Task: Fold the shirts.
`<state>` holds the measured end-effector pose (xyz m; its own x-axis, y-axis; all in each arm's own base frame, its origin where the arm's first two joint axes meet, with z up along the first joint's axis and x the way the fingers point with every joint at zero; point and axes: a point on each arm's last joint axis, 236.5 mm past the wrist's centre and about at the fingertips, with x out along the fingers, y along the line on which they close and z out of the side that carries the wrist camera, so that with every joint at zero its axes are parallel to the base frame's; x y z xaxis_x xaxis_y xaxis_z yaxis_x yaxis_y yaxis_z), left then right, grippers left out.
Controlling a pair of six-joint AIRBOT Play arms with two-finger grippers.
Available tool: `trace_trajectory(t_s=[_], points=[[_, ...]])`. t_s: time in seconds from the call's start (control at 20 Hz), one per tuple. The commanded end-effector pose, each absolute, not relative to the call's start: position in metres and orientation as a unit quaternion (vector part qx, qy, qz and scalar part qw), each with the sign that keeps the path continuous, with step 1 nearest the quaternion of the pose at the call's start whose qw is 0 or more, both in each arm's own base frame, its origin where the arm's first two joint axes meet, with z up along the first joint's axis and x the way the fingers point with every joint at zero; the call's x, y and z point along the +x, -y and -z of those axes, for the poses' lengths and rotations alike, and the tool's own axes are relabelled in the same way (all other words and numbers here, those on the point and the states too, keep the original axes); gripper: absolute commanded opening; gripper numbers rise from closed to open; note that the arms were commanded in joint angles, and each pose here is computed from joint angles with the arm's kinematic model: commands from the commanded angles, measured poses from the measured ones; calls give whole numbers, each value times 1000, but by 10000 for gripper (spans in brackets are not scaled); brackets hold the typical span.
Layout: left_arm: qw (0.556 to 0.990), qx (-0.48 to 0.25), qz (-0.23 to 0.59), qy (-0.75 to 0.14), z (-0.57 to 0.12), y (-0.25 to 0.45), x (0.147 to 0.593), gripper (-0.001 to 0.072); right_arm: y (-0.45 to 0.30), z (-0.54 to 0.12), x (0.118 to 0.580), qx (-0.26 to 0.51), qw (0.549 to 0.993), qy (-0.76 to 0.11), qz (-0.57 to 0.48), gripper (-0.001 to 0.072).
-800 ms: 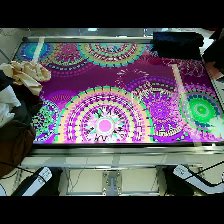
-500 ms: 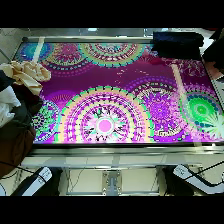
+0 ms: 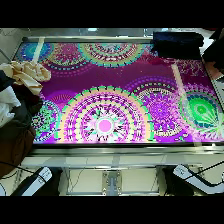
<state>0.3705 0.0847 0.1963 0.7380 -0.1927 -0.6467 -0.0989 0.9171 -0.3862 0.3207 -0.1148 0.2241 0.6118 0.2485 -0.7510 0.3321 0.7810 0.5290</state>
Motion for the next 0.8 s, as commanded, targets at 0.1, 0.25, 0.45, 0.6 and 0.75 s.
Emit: trace_trajectory(t_s=[0.1, 0.25, 0.45, 0.6, 0.75], points=[[910, -203, 25, -362, -195, -86, 371, 11, 148, -249, 355, 319, 881, -344, 63, 552], [907, -217, 32, -360, -192, -85, 378, 10, 176, -274, 376, 315, 907, -263, 97, 552], [903, -222, 32, -367, -185, -87, 381, 10, 177, -285, 389, 340, 907, -229, 97, 553], [901, -242, 49, -357, -189, -79, 386, 10, 132, -263, 401, 330, 897, -291, 39, 554], [897, -310, 104, -297, -220, -56, 406, 10, 38, -239, 420, 283, 882, -367, -84, 555]])
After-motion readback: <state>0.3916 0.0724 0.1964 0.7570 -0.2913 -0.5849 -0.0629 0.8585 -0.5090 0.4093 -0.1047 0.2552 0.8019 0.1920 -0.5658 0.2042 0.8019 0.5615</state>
